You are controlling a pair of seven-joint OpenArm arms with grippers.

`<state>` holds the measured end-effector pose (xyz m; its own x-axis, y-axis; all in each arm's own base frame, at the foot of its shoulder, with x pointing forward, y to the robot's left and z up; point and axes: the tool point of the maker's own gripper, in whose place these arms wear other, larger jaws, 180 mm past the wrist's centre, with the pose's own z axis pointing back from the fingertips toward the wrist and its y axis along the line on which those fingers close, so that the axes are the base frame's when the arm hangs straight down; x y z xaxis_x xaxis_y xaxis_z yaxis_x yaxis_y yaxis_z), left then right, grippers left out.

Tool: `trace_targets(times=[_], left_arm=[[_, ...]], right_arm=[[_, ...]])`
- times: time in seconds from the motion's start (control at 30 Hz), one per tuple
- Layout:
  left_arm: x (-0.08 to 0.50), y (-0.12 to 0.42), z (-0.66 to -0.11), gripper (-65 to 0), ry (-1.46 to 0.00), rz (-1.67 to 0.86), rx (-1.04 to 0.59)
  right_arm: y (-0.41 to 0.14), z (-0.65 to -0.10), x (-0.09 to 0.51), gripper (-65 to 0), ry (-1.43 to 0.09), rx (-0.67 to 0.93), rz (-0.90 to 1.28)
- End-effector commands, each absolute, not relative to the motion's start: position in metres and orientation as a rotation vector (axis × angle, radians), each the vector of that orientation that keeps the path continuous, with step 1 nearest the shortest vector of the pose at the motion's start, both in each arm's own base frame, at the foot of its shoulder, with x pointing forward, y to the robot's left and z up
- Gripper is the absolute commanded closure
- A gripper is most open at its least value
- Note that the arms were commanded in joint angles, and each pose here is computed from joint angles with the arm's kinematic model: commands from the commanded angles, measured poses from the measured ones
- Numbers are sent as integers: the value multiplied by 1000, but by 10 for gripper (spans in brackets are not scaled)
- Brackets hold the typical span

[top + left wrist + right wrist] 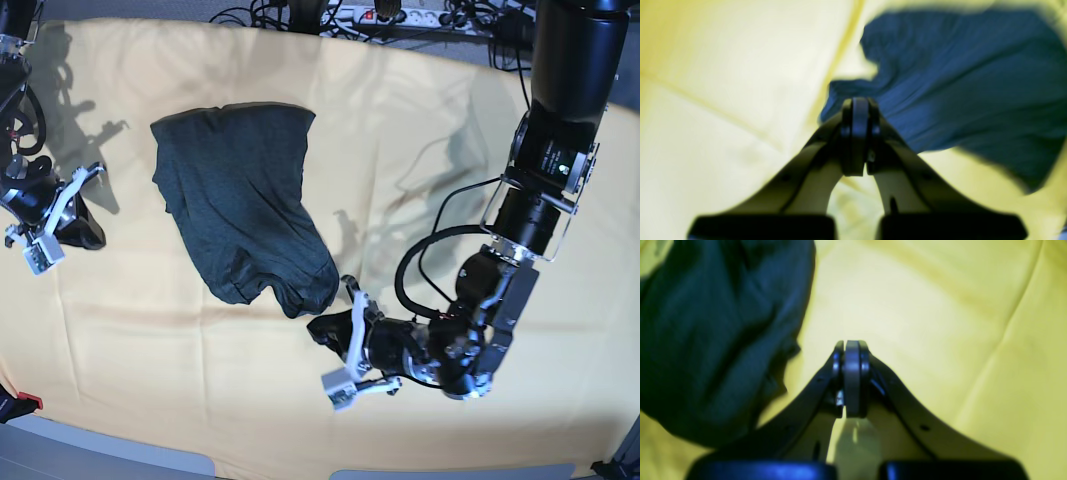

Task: Fold the T-shirt properly
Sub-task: 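Smooth the shirt edges with both grippers into a rectangle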

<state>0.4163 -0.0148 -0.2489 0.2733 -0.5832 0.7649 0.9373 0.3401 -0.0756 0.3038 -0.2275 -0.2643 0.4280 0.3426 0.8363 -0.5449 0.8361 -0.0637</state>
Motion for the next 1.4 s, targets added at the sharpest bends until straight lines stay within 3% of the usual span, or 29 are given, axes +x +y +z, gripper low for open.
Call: trace_targets(times=[0.0,0.17,0.4,0.57,0.73,1.07,1.37], left_arm=[[420,-19,-222,0,-770,-1086,-664],[400,-25,-214,0,-743,-1020,-864],[384,-24,-241,0,-685,-986,-891],[377,-24,-254,0,-662,-968,-905],[376,-24,-256,0,-658,-965,-907],[375,-25,-255,0,-659,-964,-912],[375,-25,-255,0,-659,-964,-912]], right_arm=[[-226,-244,310,0,-1053,243,579],[-198,-236,326,0,-1114,287,611],[-139,-260,340,0,-1055,265,784],[-126,-272,363,0,-1078,148,729],[-98,-297,369,0,-1031,151,781],[-109,-331,420,0,-933,101,688],[-123,-371,413,0,-799,110,710]])
